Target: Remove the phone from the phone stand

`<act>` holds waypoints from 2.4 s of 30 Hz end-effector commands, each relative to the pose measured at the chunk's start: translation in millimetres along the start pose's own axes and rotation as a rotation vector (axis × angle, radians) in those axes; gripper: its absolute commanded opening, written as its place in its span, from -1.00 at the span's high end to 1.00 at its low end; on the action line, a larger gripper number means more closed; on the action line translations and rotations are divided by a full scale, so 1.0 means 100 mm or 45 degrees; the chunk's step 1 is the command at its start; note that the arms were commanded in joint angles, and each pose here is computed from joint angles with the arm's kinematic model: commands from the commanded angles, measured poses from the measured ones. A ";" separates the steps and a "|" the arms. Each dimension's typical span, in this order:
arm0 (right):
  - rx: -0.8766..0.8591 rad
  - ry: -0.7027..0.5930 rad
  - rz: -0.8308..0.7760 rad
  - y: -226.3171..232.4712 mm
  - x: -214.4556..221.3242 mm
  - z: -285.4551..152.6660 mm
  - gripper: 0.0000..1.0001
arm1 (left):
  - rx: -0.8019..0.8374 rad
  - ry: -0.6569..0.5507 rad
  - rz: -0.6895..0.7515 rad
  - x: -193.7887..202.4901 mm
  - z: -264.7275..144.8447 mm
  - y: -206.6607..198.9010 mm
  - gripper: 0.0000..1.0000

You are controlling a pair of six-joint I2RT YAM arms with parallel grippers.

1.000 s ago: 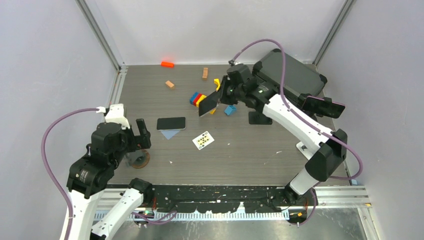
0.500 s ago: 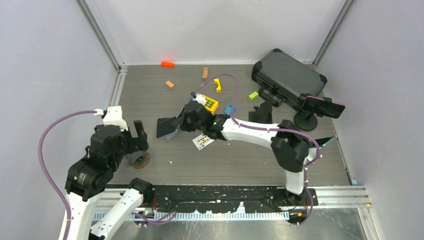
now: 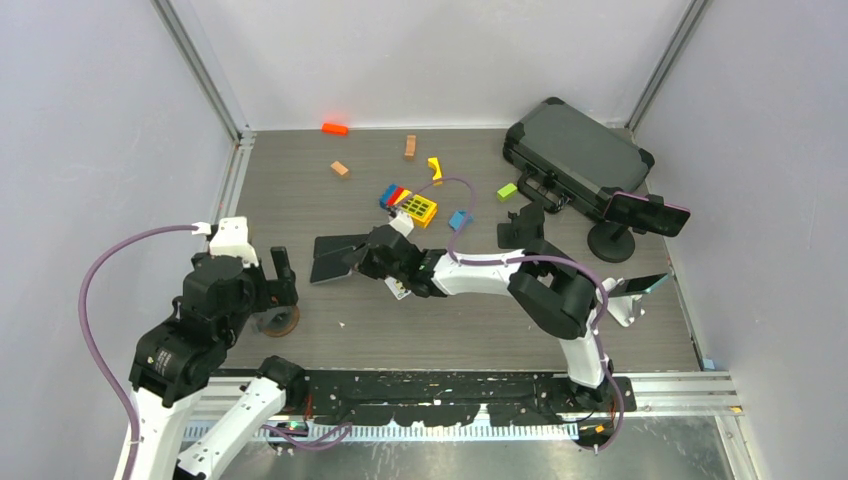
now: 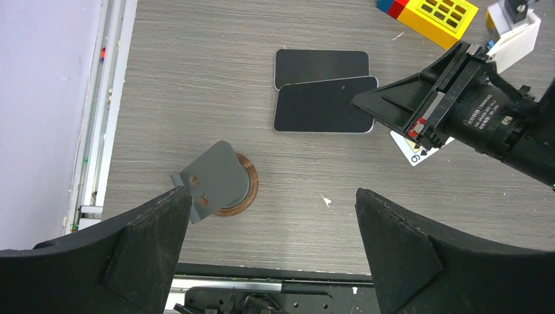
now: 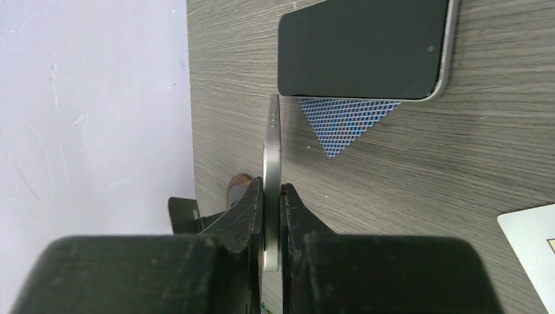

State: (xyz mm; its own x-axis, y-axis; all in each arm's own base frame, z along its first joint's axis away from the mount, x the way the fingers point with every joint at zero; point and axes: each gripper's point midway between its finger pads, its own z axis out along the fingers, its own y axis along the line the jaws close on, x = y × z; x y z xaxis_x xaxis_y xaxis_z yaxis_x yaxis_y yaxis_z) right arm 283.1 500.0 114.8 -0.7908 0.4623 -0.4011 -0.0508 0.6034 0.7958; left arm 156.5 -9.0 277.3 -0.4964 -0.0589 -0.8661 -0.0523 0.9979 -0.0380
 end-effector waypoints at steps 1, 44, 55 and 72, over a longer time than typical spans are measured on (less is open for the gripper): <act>-0.134 -0.106 0.124 0.26 -0.15 0.03 1.00 | -0.009 -0.033 0.014 -0.05 0.00 0.02 -0.99; 0.239 0.012 -0.115 -0.45 0.13 0.13 -0.41 | -0.013 -0.040 0.028 -0.03 0.00 0.04 -0.99; 0.275 0.000 -0.251 -0.34 0.00 0.07 -0.47 | -0.016 -0.043 0.028 -0.03 -0.01 0.04 -0.99; 0.774 -0.175 -0.712 -0.56 -1.13 -1.43 -0.48 | 0.008 -0.042 0.024 -0.04 0.06 -0.02 -0.99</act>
State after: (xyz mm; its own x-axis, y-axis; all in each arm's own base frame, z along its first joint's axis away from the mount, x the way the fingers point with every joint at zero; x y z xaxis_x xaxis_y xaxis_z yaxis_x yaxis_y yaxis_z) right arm 289.7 374.2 127.1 -0.7231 0.1042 -0.6828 -0.0798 0.9693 0.2324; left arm 156.2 -7.2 273.4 -0.4963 -0.0342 -0.8675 -0.0443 0.9989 -0.0141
